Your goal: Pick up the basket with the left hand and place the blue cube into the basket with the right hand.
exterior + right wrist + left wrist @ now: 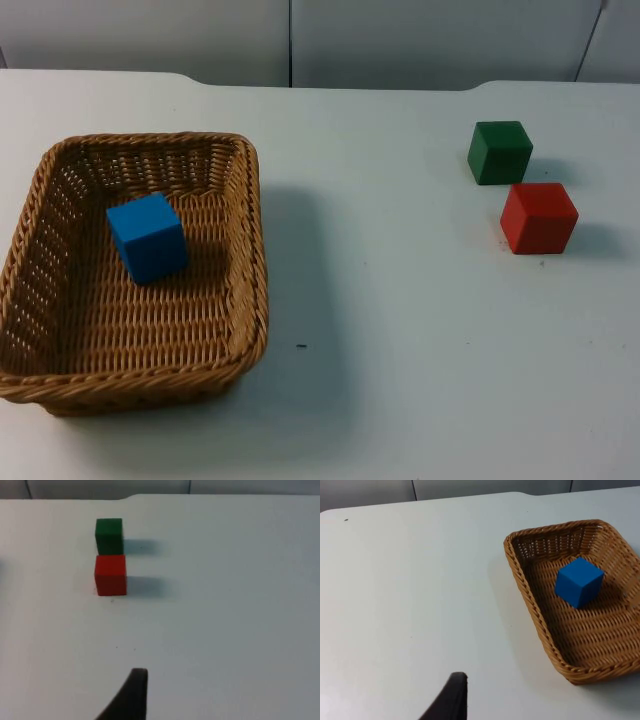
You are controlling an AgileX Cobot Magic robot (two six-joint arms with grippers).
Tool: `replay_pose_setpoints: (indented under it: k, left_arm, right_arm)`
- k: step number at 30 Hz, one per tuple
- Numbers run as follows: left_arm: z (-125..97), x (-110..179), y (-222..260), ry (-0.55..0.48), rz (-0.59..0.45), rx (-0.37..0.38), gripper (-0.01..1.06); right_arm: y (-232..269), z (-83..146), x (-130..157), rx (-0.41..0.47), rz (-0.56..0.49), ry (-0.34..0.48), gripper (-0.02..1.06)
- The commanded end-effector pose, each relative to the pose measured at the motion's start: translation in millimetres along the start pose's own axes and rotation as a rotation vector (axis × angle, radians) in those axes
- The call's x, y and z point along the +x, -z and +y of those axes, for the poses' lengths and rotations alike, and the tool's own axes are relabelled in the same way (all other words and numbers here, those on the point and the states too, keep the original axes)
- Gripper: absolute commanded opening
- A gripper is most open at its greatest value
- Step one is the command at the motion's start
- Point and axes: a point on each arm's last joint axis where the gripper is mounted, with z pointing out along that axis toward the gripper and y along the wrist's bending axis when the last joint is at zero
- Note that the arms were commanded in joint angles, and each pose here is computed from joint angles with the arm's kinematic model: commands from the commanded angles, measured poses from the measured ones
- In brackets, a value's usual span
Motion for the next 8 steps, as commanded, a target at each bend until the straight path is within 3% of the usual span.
replay_pose_setpoints:
  k: [1,8]
  left_arm:
    - [-0.2,-0.2,0.4,0.006,-0.012,-0.002,1.05]
    - [-0.2,-0.2,0.4,0.006,-0.012,-0.002,1.05]
  right_arm:
    - [-1.6,0.4,1.0,0.036,-0.005,-0.011,1.05]
    - [-1.4,0.6,1.2,0.062,-0.004,-0.025,1.05]
